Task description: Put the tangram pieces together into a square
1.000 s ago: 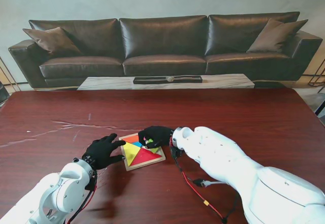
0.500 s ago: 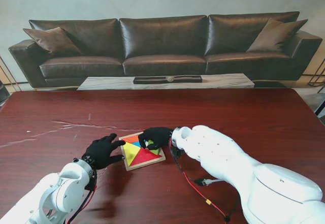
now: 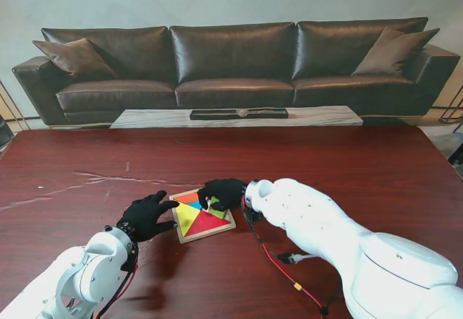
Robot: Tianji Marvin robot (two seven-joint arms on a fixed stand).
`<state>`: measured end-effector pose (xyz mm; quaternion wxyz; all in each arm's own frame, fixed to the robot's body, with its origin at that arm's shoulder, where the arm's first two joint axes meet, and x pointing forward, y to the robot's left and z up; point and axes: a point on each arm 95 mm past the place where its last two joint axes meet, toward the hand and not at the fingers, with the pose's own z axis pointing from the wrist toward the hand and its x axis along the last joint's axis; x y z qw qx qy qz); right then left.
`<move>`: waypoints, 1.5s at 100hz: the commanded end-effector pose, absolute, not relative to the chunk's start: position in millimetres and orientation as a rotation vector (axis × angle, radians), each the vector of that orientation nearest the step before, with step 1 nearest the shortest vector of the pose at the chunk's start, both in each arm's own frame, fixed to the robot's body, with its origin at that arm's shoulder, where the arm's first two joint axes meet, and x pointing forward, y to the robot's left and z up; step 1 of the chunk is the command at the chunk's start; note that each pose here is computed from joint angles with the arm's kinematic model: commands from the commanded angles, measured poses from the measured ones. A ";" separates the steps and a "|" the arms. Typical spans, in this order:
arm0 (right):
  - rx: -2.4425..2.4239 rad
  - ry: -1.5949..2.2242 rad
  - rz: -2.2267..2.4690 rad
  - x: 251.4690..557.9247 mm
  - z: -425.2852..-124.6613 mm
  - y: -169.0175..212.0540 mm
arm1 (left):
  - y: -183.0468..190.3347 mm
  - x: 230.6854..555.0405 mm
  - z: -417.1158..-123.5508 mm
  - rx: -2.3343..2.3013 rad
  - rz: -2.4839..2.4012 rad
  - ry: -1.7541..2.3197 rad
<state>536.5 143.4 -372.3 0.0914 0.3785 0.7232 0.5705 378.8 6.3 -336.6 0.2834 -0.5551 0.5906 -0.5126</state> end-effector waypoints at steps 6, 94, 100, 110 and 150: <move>1.092 2.165 1.695 534.4 -372.6 148.4 | 5.2 378.4 -337.0 -1.490 -1.379 1.577; 0.944 2.157 1.612 534.1 -368.5 134.1 | 3.4 379.1 -337.8 -1.494 -1.382 1.585; 0.945 2.156 1.612 534.0 -368.5 133.0 | 3.2 379.1 -337.8 -1.494 -1.383 1.586; 0.940 2.157 1.612 533.8 -368.2 131.8 | 3.0 379.1 -337.8 -1.493 -1.384 1.586; 0.821 2.129 1.563 534.3 -362.9 123.1 | 2.5 379.2 -337.6 -1.492 -1.384 1.587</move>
